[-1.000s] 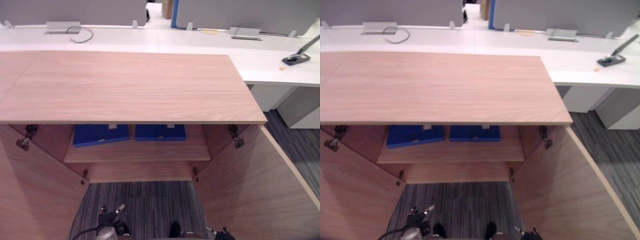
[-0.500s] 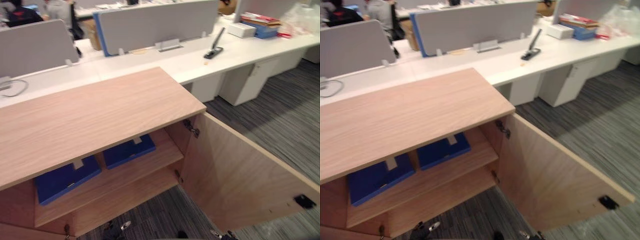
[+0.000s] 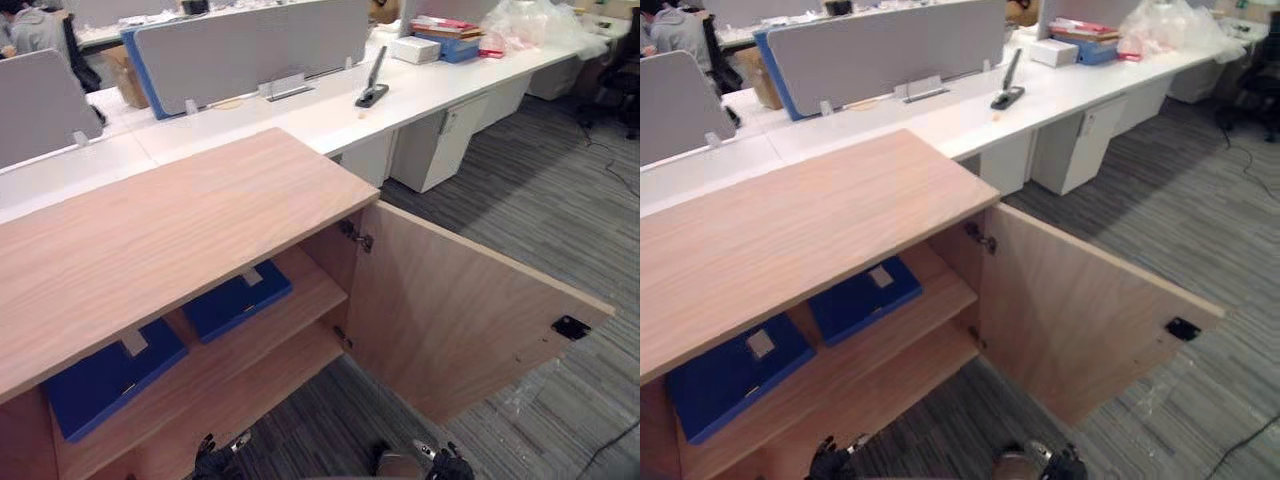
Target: Walk over to the cabinet, pick up the folder, carry it to the office cabinet, place the folder inside the office cabinet, then close the office cabinet door
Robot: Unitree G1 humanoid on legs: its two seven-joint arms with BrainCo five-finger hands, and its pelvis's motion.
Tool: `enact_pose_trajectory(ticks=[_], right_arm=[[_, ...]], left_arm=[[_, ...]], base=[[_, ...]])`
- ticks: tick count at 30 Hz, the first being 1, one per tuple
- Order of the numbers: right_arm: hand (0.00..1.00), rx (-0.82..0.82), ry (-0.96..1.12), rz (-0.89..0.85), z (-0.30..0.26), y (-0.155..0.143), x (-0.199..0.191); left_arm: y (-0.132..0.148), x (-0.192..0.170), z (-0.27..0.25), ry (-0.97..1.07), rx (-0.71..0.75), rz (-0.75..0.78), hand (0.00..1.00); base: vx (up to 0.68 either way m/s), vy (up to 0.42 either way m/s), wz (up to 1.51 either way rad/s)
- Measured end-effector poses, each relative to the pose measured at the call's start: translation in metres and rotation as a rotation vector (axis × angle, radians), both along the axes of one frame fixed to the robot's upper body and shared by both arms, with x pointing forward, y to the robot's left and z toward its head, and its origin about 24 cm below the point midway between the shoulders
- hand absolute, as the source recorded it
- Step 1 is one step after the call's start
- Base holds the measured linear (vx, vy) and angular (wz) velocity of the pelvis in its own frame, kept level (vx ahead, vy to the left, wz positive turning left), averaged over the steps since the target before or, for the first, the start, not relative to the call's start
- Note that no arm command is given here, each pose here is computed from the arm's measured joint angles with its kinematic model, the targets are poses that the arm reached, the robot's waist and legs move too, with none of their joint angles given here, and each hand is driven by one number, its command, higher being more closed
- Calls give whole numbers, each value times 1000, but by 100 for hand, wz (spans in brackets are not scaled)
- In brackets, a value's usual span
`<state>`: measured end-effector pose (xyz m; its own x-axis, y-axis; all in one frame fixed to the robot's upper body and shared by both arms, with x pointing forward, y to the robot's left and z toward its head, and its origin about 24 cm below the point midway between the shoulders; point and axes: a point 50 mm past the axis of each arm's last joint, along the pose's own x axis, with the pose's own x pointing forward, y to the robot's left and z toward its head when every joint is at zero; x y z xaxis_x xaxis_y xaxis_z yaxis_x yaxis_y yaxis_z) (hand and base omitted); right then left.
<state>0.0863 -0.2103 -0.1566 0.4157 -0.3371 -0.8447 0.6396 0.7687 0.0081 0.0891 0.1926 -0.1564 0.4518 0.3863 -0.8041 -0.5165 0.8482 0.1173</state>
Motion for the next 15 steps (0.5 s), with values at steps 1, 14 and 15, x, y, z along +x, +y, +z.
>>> enact_pose_trajectory(ticks=[1, 14, 15], right_arm=[[0, -5, -6, -3, 1, 1, 1], [0, 4, 39, -6, -4, 5, -4], [0, 2, 46, -8, -5, 5, -5]], left_arm=[[0, -1, 0, 3, -1, 7, 0], [13, -6, -1, 24, 6, 73, 0], [16, -9, -1, 29, 13, 86, 0]], base=[[59, -49, -63], [100, -86, -35], [114, -19, -18]])
